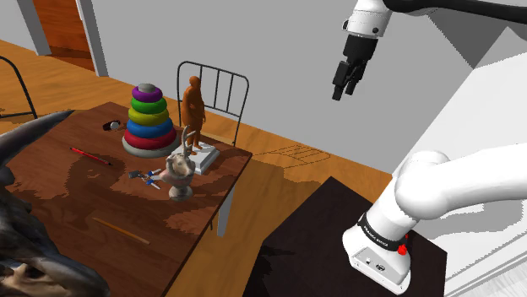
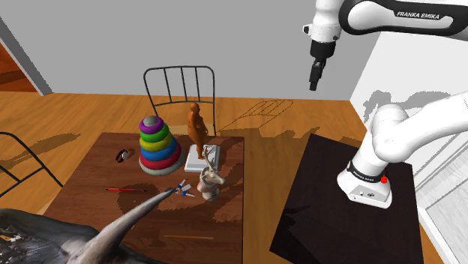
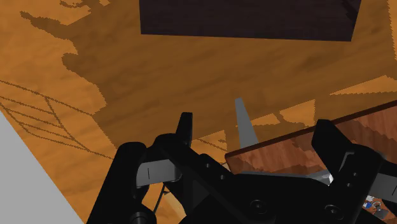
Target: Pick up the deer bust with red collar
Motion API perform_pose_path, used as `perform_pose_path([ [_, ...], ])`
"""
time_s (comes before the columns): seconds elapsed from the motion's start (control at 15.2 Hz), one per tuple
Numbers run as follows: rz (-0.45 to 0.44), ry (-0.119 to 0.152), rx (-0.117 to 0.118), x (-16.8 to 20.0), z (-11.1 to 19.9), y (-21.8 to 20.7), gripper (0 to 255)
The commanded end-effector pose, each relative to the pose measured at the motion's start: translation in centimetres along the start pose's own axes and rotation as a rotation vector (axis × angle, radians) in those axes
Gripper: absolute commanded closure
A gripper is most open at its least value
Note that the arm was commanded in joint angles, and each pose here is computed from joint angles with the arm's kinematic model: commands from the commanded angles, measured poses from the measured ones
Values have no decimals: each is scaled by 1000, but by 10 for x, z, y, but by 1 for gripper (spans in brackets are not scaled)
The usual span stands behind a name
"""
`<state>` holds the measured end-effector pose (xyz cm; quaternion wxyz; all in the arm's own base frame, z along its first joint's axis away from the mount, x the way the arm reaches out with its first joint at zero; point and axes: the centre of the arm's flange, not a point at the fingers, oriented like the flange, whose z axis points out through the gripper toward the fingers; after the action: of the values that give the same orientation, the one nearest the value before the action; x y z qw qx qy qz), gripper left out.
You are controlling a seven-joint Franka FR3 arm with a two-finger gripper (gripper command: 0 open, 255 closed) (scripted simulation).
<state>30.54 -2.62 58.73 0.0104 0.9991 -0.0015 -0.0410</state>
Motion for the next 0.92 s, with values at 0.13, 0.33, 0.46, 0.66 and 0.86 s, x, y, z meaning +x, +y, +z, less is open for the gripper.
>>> perform_pose_path([
  [0.13, -6, -2, -2, 14, 9, -21, 0],
  [0.33, -15, -4, -6, 35, 22, -53, 0],
  [0.46, -21, -6, -8, 49, 31, -74, 0],
  [0.66, -29, -8, -11, 69, 45, -106, 0],
  [0.86, -38, -11, -14, 89, 59, -138, 0],
])
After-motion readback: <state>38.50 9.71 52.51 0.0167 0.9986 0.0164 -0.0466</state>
